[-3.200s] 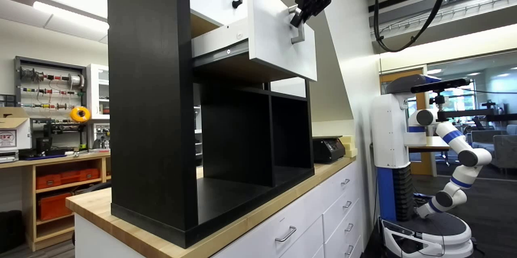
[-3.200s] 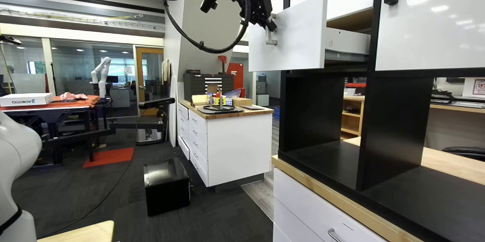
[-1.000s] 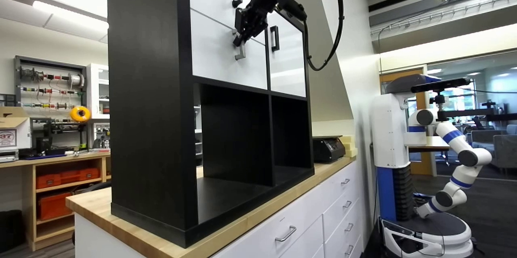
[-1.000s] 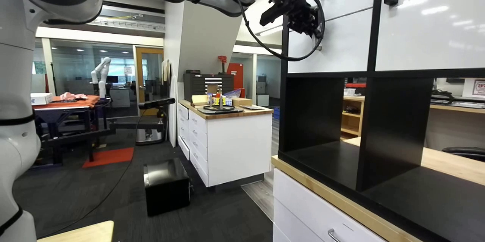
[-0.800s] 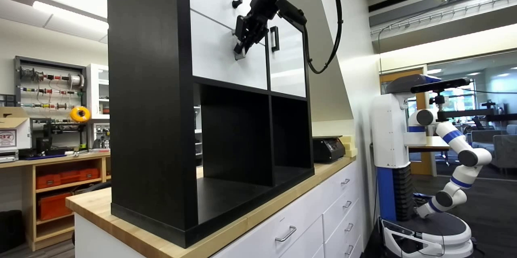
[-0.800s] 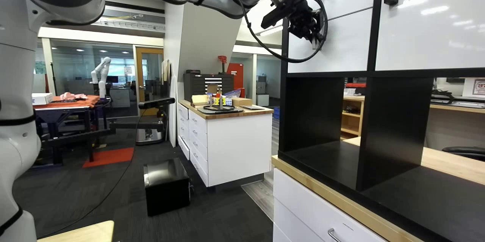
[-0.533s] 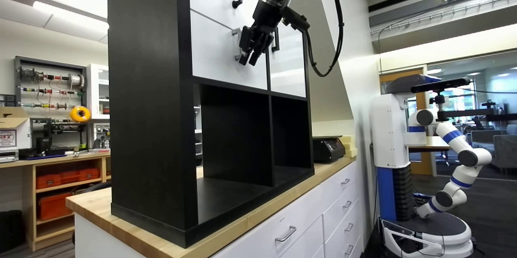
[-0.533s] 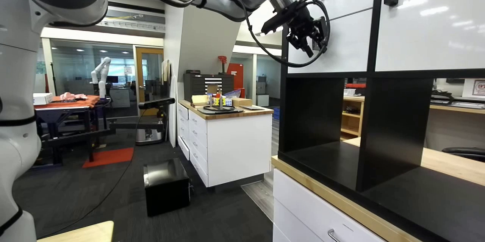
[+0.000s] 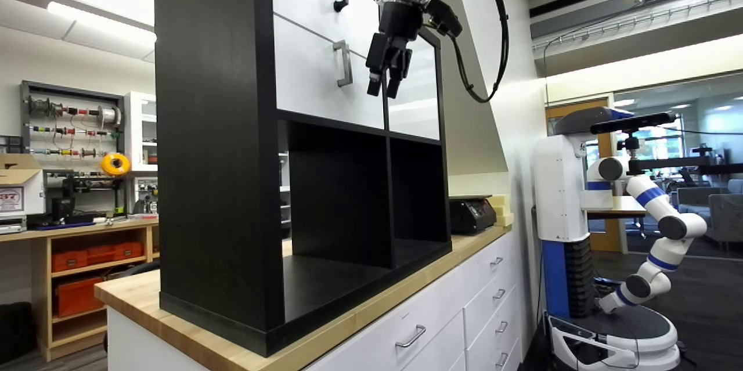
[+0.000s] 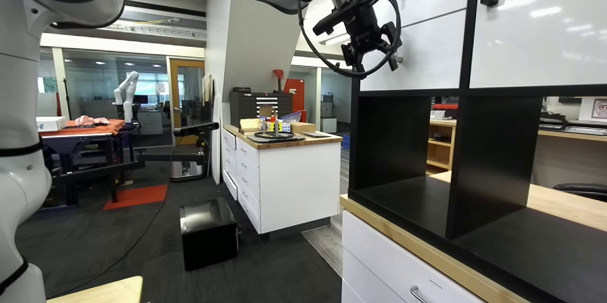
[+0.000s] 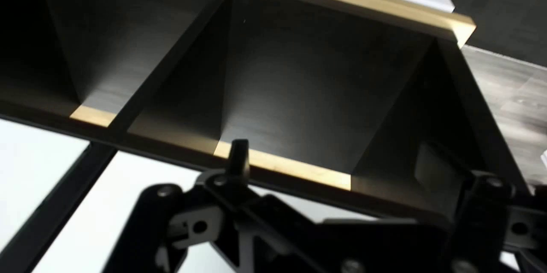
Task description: Close the open drawer on the cabinet
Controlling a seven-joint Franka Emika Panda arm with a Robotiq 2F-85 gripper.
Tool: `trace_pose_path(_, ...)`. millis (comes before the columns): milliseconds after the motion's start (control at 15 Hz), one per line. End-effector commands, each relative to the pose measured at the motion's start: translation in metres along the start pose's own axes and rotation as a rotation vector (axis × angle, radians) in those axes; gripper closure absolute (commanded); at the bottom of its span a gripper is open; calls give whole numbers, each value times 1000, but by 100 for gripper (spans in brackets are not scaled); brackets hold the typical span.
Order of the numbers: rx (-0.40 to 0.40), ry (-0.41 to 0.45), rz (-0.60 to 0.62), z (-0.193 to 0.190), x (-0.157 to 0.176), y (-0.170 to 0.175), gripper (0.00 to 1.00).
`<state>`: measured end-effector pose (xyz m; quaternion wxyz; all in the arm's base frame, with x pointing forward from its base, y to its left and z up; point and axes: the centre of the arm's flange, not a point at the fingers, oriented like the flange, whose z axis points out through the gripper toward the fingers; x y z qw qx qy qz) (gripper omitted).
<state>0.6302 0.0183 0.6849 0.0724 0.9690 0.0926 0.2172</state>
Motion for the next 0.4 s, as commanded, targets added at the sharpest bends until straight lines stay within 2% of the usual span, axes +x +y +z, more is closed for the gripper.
trace_pose_path(0, 55, -129, -47, -2, -25, 2, 0)
trace_pose_path(200, 68, -187, -71, 1, -37, 1, 0)
trace_pose_path(267, 47, -156, -50, 10, -20, -3, 0)
trace_pose_path(333, 49, -166, -55, 10, -21, -3, 0)
